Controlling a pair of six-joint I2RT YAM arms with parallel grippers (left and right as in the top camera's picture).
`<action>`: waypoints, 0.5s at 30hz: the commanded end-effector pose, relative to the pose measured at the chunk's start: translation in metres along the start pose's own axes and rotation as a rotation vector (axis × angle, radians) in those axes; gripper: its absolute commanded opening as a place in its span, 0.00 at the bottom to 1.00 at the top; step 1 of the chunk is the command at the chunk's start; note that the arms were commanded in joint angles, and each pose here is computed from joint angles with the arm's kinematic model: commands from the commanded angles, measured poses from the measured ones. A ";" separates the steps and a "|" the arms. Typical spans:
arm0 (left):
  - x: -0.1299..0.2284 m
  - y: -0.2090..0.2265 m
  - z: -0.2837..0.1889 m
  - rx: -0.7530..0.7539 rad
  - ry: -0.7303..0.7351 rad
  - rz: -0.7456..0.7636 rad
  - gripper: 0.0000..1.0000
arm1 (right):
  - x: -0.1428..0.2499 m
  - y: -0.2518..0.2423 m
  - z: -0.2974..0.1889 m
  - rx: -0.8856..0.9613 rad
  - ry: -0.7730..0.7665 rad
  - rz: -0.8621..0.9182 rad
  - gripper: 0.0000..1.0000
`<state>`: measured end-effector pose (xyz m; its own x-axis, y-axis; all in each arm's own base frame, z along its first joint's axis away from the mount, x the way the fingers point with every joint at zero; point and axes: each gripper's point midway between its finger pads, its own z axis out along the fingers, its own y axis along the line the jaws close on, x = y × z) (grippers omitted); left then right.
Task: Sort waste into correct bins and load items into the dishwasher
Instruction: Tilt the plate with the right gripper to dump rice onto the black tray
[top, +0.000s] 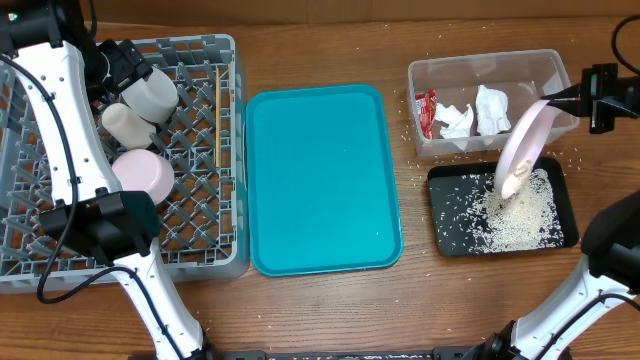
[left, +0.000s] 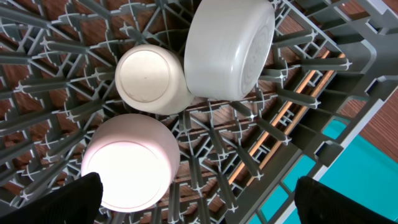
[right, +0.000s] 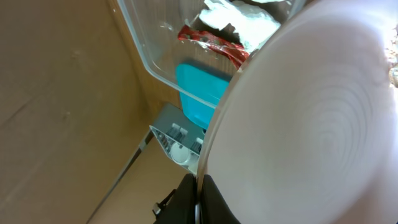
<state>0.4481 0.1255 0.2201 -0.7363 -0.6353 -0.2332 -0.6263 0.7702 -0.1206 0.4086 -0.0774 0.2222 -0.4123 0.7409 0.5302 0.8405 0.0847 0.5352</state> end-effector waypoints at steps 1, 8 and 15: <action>-0.001 0.000 -0.017 0.020 -0.036 -0.019 1.00 | 0.000 0.007 -0.015 -0.025 -0.069 -0.079 0.04; -0.002 -0.001 -0.017 0.020 -0.037 -0.019 1.00 | -0.008 0.003 -0.020 -0.022 -0.081 -0.101 0.03; -0.001 -0.001 -0.017 0.020 -0.037 -0.019 1.00 | 0.007 0.008 -0.019 -0.072 -0.002 -0.117 0.03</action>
<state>0.4481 0.1255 0.2201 -0.7363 -0.6353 -0.2332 -0.6263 0.7702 -0.1206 0.4053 -0.0926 0.2194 -0.4399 0.7578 0.4819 0.8197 0.1197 0.5601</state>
